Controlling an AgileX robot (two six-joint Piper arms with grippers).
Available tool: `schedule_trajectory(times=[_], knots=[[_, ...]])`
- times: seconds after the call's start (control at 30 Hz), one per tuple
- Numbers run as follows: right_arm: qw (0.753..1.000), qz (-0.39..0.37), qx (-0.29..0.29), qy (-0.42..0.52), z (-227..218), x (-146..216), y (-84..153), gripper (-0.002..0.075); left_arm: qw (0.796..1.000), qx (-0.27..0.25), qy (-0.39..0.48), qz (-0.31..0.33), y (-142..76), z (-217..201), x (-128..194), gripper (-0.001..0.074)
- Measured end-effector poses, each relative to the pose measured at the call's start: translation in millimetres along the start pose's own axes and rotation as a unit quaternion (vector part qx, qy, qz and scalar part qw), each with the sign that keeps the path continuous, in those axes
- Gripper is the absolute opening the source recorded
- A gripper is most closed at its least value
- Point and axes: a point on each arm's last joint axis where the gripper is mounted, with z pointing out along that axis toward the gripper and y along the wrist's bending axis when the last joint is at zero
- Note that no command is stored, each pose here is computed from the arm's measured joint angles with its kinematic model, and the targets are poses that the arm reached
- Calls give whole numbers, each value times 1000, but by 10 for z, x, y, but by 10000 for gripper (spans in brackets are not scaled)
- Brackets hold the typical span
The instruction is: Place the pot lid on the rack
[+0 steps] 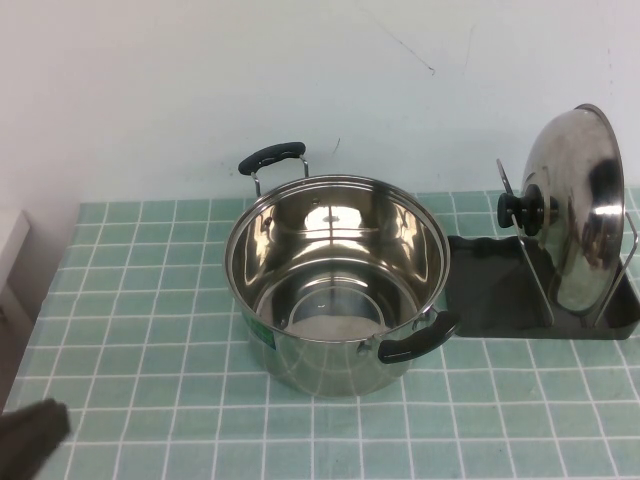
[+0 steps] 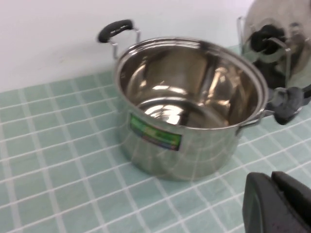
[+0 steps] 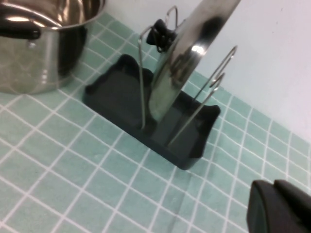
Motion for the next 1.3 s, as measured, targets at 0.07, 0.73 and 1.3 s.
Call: schedule_trajectory(times=[0.07, 0.73, 1.3], knots=[[1000, 9, 0, -19, -45, 156, 97, 1, 999, 20, -25, 2, 9, 56, 163, -2], [998, 25, 0, -58, -175, 455, 287, 0, 987, 105, -122, 9, -29, 265, 594, -2], [998, 26, -3, -57, -175, 457, 290, 0, 991, 19, -129, -3, 129, 191, 652, -2]])
